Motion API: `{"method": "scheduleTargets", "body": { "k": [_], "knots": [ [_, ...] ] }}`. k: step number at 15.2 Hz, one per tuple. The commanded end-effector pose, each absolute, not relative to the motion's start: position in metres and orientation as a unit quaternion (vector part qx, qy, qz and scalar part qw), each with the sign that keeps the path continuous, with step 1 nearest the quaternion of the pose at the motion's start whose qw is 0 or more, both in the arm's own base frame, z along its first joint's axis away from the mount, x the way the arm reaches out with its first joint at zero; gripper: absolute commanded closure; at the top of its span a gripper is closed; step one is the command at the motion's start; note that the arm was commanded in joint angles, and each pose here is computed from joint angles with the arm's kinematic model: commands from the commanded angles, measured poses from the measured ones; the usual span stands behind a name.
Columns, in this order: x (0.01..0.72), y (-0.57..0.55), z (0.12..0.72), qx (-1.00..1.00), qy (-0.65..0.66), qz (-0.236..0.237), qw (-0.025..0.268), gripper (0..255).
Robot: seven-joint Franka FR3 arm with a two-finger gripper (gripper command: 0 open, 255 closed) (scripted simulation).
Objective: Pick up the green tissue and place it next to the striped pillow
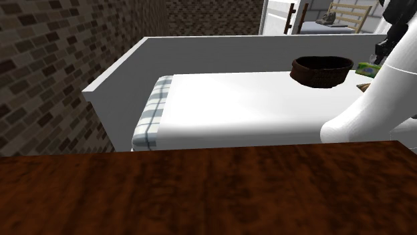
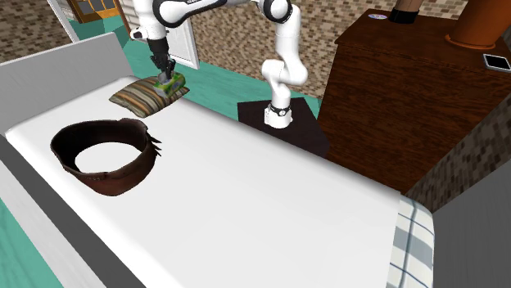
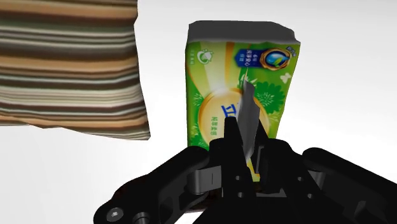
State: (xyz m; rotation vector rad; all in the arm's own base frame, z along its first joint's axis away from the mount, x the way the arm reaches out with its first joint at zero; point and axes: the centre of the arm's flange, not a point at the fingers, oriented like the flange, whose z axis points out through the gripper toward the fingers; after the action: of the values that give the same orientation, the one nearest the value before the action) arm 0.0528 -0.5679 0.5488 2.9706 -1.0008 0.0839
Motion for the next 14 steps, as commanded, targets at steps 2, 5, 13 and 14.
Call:
{"method": "scheduleTargets", "body": {
  "k": [2, 5, 13, 14],
  "knots": [
    [0.028, -0.584, 0.543, 0.948, -0.318, 0.027, 0.004, 255],
    [0.028, -0.584, 0.527, 0.948, -0.318, 0.027, 0.004, 255],
    [0.028, -0.584, 0.485, 0.948, -0.318, 0.027, 0.004, 255],
    [0.028, -0.584, 0.480, 0.948, -0.318, 0.027, 0.004, 255]
  ]
}}
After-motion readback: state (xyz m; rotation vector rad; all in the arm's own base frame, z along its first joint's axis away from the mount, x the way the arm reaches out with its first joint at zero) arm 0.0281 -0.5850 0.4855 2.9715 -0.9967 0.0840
